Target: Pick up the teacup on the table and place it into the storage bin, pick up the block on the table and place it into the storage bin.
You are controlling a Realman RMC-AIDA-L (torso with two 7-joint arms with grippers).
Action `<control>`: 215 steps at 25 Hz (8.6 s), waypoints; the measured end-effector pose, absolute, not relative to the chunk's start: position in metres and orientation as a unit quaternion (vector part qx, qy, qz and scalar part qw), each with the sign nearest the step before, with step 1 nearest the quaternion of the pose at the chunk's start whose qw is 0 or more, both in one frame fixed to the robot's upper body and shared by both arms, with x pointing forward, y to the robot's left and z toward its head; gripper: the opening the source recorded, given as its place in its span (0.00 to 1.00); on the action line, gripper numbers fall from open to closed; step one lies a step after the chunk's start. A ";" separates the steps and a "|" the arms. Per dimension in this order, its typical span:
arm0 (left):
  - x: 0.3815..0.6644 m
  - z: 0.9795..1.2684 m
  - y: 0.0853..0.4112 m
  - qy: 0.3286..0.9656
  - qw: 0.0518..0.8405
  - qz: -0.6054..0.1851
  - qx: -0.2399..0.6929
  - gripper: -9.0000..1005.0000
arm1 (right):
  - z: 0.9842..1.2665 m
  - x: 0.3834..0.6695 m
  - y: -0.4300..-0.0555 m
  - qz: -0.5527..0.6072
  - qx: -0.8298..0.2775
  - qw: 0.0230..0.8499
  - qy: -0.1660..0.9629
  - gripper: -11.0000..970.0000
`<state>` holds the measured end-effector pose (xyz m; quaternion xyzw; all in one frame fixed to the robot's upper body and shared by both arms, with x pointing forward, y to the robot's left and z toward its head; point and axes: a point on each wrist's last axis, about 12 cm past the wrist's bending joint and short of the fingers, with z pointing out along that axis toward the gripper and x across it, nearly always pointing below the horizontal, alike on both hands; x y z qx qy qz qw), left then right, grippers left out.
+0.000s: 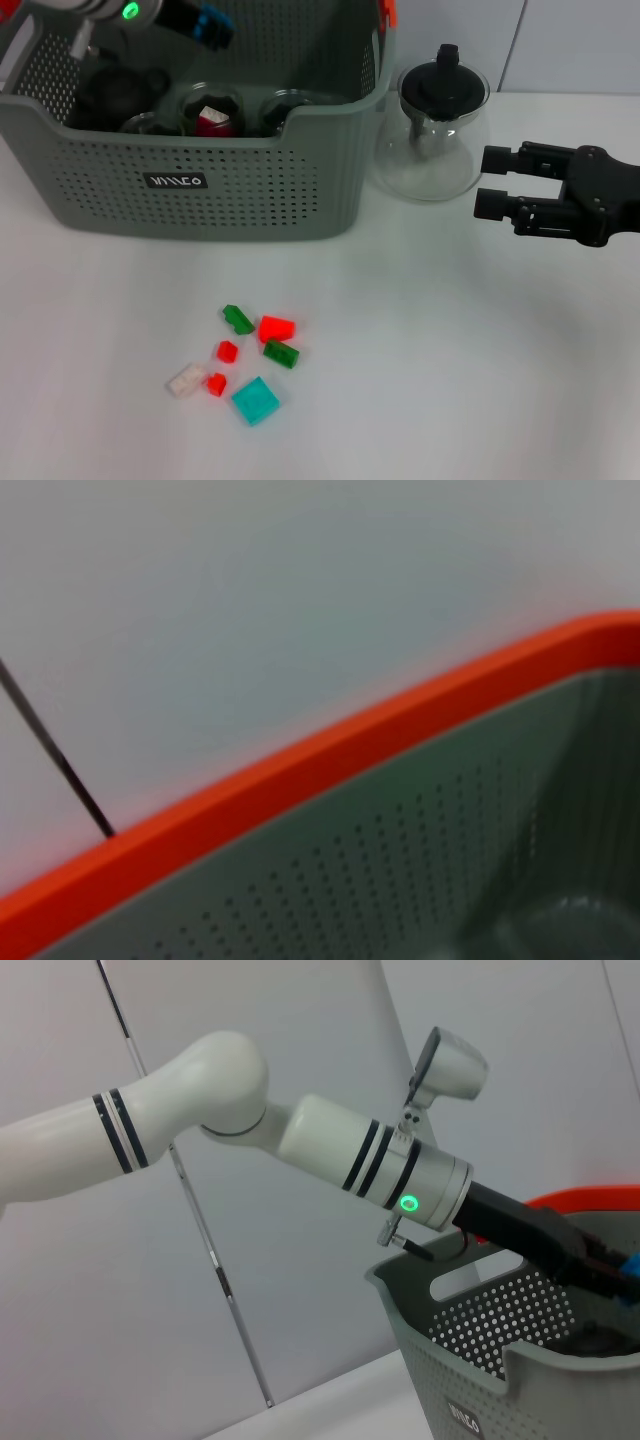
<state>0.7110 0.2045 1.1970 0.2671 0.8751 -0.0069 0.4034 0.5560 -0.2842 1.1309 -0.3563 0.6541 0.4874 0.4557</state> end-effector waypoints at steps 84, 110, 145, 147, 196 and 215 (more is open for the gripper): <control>0.539 1.107 0.209 0.902 0.080 -0.065 0.420 0.30 | 1.128 0.555 -0.290 0.483 -0.344 0.456 0.663 0.82; 0.664 1.258 0.224 0.846 0.439 -0.097 0.286 0.25 | 1.133 0.560 -0.284 0.483 -0.351 0.461 0.656 0.82; 0.703 1.178 0.207 0.863 0.436 -0.019 0.255 0.40 | 1.131 0.559 -0.283 0.490 -0.346 0.450 0.661 0.82; 0.703 1.179 0.207 0.863 0.437 -0.019 0.254 0.44 | 1.131 0.559 -0.283 0.491 -0.346 0.450 0.661 0.82; 0.530 1.135 0.158 0.854 0.082 -0.151 0.490 0.61 | 1.130 0.554 -0.295 0.482 -0.342 0.458 0.664 0.82; 0.529 1.116 0.141 0.868 0.071 -0.093 0.482 0.61 | 1.131 0.554 -0.295 0.481 -0.343 0.459 0.663 0.82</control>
